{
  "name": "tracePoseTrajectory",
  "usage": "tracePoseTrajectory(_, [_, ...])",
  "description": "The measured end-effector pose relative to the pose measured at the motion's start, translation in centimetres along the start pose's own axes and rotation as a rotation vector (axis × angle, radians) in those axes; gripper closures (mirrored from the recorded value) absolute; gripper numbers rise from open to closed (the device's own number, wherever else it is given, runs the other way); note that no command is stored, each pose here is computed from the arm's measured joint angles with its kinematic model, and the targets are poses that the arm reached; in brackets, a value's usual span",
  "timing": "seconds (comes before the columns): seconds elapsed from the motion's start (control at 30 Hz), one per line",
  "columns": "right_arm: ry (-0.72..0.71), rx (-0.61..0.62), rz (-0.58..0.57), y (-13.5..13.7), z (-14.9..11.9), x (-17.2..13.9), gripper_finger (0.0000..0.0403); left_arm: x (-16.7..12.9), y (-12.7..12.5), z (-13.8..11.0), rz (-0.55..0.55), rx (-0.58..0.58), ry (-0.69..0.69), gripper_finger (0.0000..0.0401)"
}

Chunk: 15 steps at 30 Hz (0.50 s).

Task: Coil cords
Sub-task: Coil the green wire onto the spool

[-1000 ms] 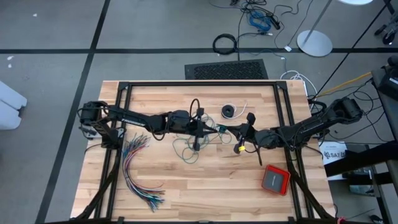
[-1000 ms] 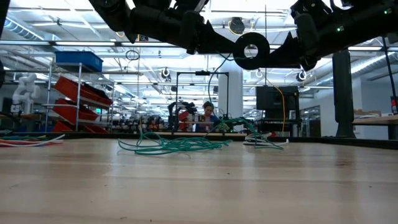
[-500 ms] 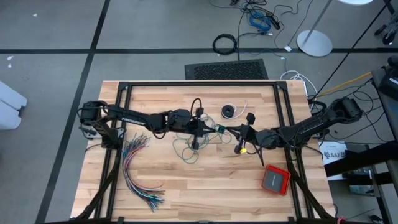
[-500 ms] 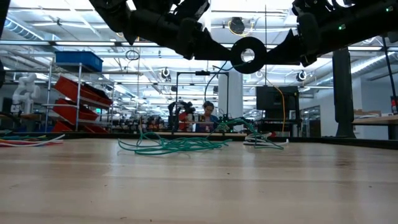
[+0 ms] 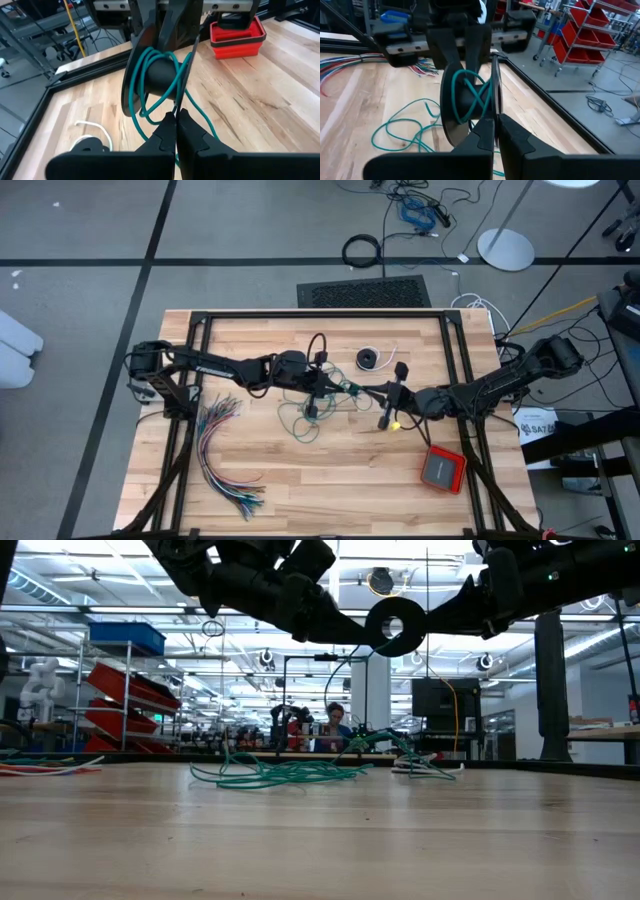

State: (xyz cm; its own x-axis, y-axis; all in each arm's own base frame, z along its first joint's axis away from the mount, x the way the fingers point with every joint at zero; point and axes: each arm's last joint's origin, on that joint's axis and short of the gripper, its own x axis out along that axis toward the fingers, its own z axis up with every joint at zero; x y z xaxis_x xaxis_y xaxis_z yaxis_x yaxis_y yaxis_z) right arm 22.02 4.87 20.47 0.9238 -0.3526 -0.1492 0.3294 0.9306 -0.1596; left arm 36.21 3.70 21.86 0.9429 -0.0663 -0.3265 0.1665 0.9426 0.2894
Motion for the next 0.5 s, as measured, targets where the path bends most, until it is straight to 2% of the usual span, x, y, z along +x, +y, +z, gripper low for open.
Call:
tracePoseTrajectory(0.37, [-0.075, -0.038, 0.058, 0.13, 0.86, -0.05, 0.0398, -0.06, 0.13, 0.16, -0.084, -0.018, -0.057, 0.0401])
tracePoseTrajectory(0.5, [-0.092, -0.039, 0.085, 0.18, 1.05, -0.04, 0.0386, -0.06, 0.07, 0.31, -0.116, -0.015, -0.084, 0.0401])
